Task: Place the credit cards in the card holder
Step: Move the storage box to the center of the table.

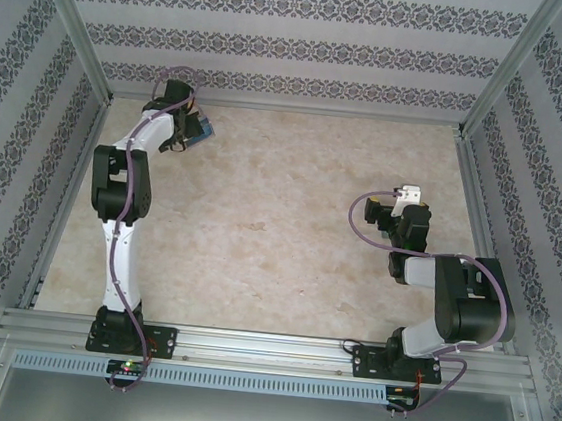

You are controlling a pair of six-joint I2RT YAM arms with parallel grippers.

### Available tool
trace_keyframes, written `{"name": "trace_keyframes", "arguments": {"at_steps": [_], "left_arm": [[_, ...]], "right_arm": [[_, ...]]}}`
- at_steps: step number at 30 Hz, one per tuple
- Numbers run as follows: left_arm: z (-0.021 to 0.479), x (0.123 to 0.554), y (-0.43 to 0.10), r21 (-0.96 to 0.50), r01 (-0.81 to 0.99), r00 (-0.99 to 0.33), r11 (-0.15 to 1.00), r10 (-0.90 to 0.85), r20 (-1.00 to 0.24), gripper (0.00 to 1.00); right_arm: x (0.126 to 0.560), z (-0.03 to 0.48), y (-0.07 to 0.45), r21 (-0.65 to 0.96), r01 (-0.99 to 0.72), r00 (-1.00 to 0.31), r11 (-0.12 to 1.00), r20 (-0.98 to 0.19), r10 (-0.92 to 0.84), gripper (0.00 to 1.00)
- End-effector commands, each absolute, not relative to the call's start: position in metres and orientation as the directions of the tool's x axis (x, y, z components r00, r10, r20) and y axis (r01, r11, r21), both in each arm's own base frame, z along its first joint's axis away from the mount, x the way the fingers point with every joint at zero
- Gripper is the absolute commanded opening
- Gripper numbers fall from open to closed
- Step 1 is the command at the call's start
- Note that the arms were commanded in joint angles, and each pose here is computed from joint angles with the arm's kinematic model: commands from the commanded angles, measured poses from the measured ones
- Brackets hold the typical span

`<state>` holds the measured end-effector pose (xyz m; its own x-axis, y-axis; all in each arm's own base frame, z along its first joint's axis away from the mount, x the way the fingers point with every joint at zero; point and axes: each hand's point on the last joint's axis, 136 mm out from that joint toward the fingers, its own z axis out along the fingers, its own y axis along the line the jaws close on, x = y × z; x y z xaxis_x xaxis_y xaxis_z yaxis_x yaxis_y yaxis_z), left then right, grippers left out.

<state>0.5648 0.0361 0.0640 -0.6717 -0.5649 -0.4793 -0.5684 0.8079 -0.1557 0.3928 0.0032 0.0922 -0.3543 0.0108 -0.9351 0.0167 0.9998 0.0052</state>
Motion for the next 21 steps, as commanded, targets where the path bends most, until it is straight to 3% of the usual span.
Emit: {"name": "trace_keyframes", "arguments": {"at_steps": [1,7,15,21], "left_arm": [[0.056,0.560,0.050,-0.080,-0.609,-0.679,0.789,-0.571,-0.462,0.83],[0.044,0.564,0.048,-0.082,-0.608,-0.692,0.790,-0.577,-0.434,0.73],[0.053,0.560,0.049,-0.086,-0.607,-0.689,0.790,-0.576,-0.440,0.68],[0.093,0.570,0.047,-0.152,-0.548,-0.682,0.823,-0.544,-0.489,0.73]], "right_arm": [[0.398,0.105,0.007,0.003,0.000,-0.317,1.000,-0.948,0.003,0.98],[0.397,0.105,0.006,0.003,0.003,-0.317,1.000,-0.948,0.004,0.98],[0.398,0.105,0.006,0.003,0.003,-0.316,1.000,-0.949,0.004,0.98],[0.398,0.106,0.006,0.003,0.003,-0.313,1.000,-0.950,0.004,0.98]]}}
